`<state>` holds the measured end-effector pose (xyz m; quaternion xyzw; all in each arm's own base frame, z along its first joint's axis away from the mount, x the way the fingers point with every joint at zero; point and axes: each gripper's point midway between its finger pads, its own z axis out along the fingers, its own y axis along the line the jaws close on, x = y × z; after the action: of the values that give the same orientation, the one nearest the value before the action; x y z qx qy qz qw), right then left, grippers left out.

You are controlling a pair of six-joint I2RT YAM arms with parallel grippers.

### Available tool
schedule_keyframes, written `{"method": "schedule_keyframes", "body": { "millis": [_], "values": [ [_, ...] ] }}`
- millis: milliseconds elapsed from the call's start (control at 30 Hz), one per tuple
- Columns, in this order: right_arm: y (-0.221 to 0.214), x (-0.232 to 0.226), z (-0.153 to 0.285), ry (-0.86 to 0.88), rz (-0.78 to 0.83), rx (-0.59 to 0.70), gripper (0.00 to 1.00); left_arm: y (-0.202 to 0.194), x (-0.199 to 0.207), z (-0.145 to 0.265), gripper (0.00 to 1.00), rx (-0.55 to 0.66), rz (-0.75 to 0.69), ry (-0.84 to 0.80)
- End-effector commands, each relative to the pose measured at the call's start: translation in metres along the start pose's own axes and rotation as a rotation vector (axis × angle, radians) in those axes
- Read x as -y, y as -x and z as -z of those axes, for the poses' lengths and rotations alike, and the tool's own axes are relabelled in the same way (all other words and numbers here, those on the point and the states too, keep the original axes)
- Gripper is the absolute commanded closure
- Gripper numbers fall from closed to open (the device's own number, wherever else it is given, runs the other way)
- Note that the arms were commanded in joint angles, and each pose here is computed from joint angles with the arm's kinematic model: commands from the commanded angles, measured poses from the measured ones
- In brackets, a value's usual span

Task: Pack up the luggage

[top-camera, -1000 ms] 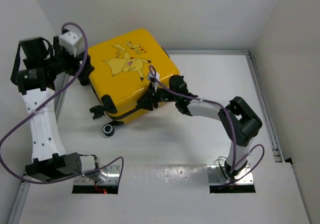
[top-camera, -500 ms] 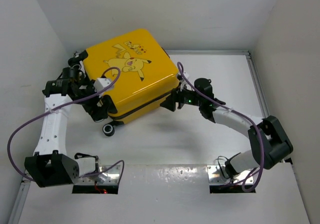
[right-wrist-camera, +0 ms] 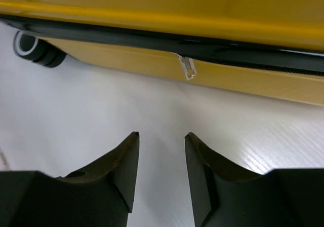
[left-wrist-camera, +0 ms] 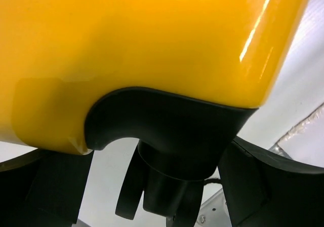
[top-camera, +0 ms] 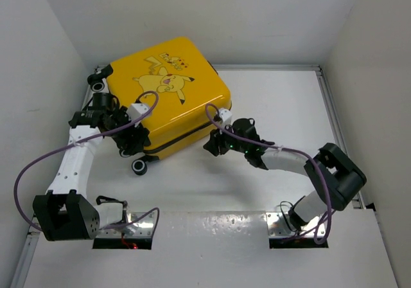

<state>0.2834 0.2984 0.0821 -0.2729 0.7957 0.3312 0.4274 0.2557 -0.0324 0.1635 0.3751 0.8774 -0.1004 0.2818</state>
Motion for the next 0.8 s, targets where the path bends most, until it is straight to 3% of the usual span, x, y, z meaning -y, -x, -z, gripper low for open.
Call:
{"method": "schedule_keyframes", "body": {
  "millis": [0, 167, 500, 600, 667, 767],
  "values": [
    [0.033, -0.001, -0.016, -0.12, 0.056, 0.155, 0.59, 0.014, -0.005, 0.005, 0.03, 0.067, -0.003, 0.055],
    [0.043, 0.011, -0.031, -0.251, 0.052, 0.212, 0.6, 0.009, -0.001, 0.003, 0.03, 0.061, 0.01, 0.049],
    [0.072, 0.021, -0.062, -0.3, 0.04, 0.288, 0.7, 0.006, -0.002, 0.001, 0.03, 0.056, 0.037, 0.068],
    [0.08, 0.015, -0.065, -0.272, 0.04, 0.312, 0.85, -0.003, -0.003, -0.002, 0.03, 0.024, 0.046, 0.075],
    [0.085, 0.009, -0.064, -0.245, 0.049, 0.333, 1.0, -0.006, -0.006, -0.001, 0.04, 0.016, 0.054, 0.09],
    [0.085, 0.003, -0.062, -0.214, 0.058, 0.343, 1.0, -0.013, -0.011, -0.003, 0.05, -0.004, 0.052, 0.125]
  ]
}}
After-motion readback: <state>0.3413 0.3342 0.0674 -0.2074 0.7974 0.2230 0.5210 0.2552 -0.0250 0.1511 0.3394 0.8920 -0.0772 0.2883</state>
